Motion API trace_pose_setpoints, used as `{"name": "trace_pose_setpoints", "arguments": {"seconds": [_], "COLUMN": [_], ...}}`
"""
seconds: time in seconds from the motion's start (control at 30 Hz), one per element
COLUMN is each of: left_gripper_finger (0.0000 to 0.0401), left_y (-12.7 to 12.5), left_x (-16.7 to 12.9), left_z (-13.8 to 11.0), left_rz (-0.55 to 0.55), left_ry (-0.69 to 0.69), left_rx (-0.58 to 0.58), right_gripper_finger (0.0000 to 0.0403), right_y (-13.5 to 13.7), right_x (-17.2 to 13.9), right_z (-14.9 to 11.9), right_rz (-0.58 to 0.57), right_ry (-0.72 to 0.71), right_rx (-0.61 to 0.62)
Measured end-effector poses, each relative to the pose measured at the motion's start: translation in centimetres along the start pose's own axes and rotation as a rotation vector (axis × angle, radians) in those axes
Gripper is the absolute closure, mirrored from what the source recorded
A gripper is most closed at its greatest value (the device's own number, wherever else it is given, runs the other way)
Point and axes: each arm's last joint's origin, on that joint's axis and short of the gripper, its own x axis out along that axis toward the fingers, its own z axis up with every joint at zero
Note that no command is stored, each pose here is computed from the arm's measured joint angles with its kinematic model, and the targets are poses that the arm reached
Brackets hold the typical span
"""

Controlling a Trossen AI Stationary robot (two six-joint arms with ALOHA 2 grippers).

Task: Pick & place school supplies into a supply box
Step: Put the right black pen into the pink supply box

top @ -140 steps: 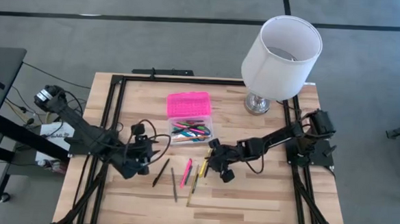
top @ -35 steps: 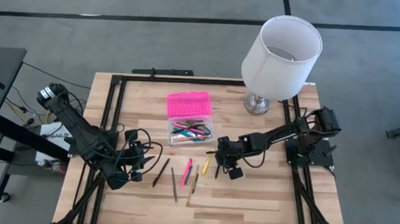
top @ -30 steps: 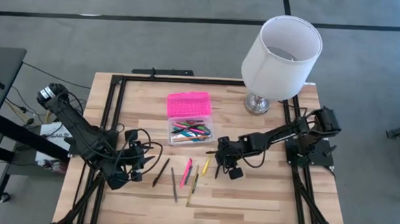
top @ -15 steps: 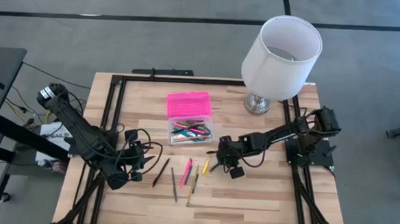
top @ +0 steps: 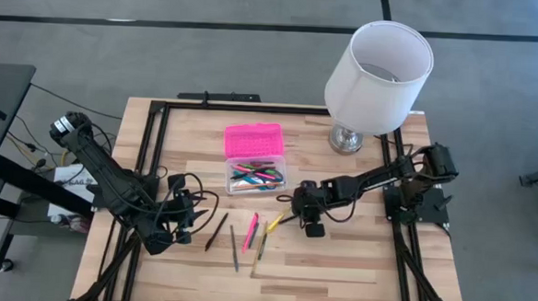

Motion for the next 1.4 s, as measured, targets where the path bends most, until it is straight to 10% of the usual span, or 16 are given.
{"name": "trace_pose_setpoints", "arguments": {"seconds": [0.33, 1.0, 1.4], "left_gripper_finger": [0.0256, 0.0256, 0.0256], "left_y": [0.0, 0.0, 0.3], "left_x": [0.0, 1.8, 2.7], "left_z": [0.0, -3.7, -5.7], "left_rz": [0.0, 0.048, 0.105], "left_ry": [0.001, 0.07, 0.083], "left_rx": [-0.003, -0.013, 0.014], "right_gripper_finger": [0.0392, 0.0397, 0.0398], "right_y": [1.2, 3.3, 2.0], "right_x": [-0.1, -1.7, -4.3], "right_z": [-0.3, 1.9, 5.9], "right_rz": [0.003, 0.041, -0.24], "right_ry": [0.038, 0.089, -0.004], "right_rx": [-0.025, -0.144, -0.243]}}
